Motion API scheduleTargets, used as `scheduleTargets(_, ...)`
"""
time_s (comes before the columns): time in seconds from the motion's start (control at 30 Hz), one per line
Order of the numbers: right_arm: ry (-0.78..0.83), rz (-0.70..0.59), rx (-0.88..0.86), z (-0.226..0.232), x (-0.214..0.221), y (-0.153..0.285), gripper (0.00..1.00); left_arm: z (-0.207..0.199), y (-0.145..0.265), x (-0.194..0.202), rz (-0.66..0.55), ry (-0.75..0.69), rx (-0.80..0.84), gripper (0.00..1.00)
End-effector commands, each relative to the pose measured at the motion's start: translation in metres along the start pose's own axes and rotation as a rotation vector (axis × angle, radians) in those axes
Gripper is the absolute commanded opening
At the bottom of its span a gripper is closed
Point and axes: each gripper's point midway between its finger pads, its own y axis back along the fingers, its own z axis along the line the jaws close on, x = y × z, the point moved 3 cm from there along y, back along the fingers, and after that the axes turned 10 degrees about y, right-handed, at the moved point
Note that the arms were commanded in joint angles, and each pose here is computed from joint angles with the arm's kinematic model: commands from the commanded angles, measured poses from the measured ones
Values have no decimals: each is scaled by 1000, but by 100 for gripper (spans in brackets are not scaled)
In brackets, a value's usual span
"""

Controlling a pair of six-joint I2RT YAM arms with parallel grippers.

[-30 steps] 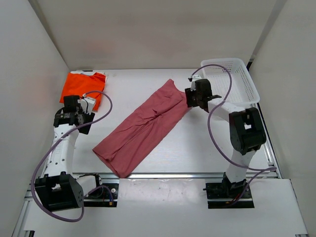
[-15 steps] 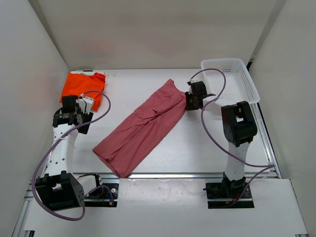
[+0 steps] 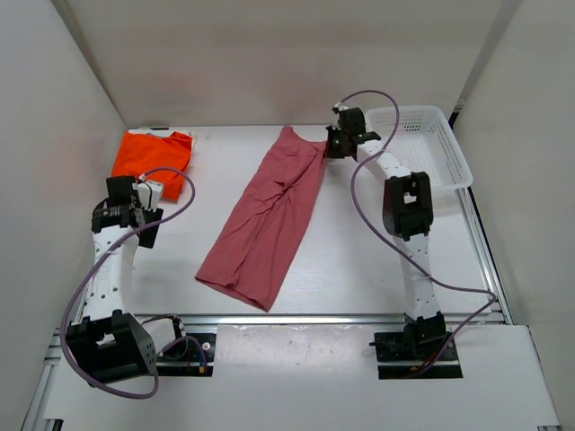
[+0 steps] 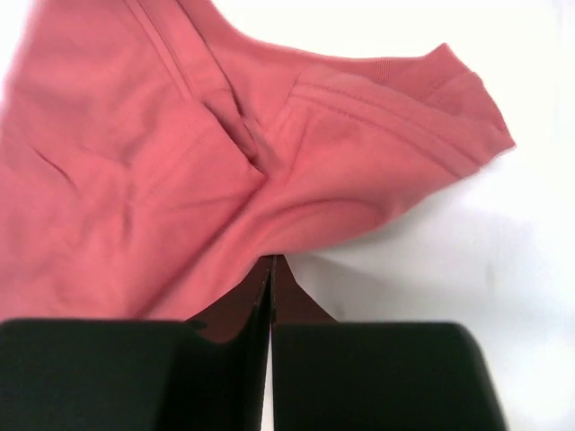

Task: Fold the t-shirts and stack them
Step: Rotate the tshirt 90 degrees

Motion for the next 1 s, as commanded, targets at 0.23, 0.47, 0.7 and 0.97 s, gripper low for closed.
scheduleTargets(0.23,76,-260,-84,22,-97,-22,27,5,12,-10,-33,-4,-25,64)
scheduleTargets(0.47,134,-155,69,1,-94,9,95,-9,14,-20,-75,-92,-9,65)
scheduleTargets(0.7,128,-44,26,24,-83,48,94,-66,16,-21,-113,-379,83,64)
scheduleTargets(0.97,236,57,6,55,-44,88,91,-118,36,-33,-230,-497,277,64)
